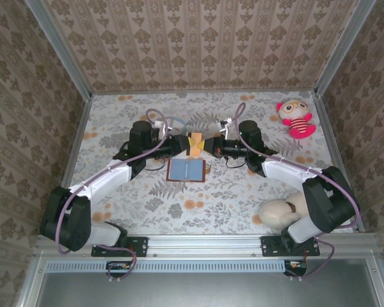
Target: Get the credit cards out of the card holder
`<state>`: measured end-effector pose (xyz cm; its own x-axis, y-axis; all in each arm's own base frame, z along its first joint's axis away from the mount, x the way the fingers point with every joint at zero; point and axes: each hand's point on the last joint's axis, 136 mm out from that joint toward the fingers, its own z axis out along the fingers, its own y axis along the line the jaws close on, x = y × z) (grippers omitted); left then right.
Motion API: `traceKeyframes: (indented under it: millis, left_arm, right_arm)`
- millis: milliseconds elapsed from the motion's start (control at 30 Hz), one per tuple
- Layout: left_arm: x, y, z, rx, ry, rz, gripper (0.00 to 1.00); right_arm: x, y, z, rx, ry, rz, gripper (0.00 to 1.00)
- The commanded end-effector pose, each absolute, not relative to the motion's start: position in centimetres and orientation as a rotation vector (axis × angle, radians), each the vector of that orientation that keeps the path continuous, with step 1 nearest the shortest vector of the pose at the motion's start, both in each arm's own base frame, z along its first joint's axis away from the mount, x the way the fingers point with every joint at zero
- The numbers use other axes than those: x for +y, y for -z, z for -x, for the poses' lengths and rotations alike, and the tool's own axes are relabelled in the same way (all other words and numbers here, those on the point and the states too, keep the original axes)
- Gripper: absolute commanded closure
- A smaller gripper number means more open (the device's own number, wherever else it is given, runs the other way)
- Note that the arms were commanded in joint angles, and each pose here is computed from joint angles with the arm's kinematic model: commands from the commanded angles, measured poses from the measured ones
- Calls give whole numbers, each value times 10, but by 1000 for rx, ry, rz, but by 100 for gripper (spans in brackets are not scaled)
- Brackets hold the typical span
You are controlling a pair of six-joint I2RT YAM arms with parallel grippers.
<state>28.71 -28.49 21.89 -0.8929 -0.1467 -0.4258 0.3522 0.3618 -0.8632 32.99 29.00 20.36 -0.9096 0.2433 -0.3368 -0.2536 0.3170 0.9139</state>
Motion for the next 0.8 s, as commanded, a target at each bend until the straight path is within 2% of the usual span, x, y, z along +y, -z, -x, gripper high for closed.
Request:
traceKeyframes:
  millis: [0, 100, 233, 300, 333, 433, 567, 767]
  left_arm:
    - [-290, -233, -280, 2122, 1624, -281, 66]
    - [-290, -236, -279, 2106, 1632, -292, 74]
    - [-289, -235, -279, 2105, 1624, -293, 91]
    - [-288, -233, -280, 2113, 1611, -286, 99]
    - [-287, -231, -281, 2119, 1599, -281, 100]
    - [-281, -227, -284, 2142, 1539, -268, 100]
    - [-264, -220, -288, 2204, 1341, -277, 100]
    - [-213, -206, -316, 2278, 834, -305, 100]
  right_arm:
    - [286, -188, -333, 2212, -1617, -38, 100]
    - [285, -182, -335, 2226, -1610, -54, 100]
    - [285, -178, -336, 2245, -1599, -61, 100]
    - [283, -176, -336, 2259, -1583, -69, 97]
    - [283, -175, -336, 2267, -1571, -69, 93]
    - [275, -171, -336, 2299, -1506, -95, 73]
    - [260, -166, -335, 2309, -1394, -133, 38]
    - [237, -160, -334, 2329, -1217, -167, 14]
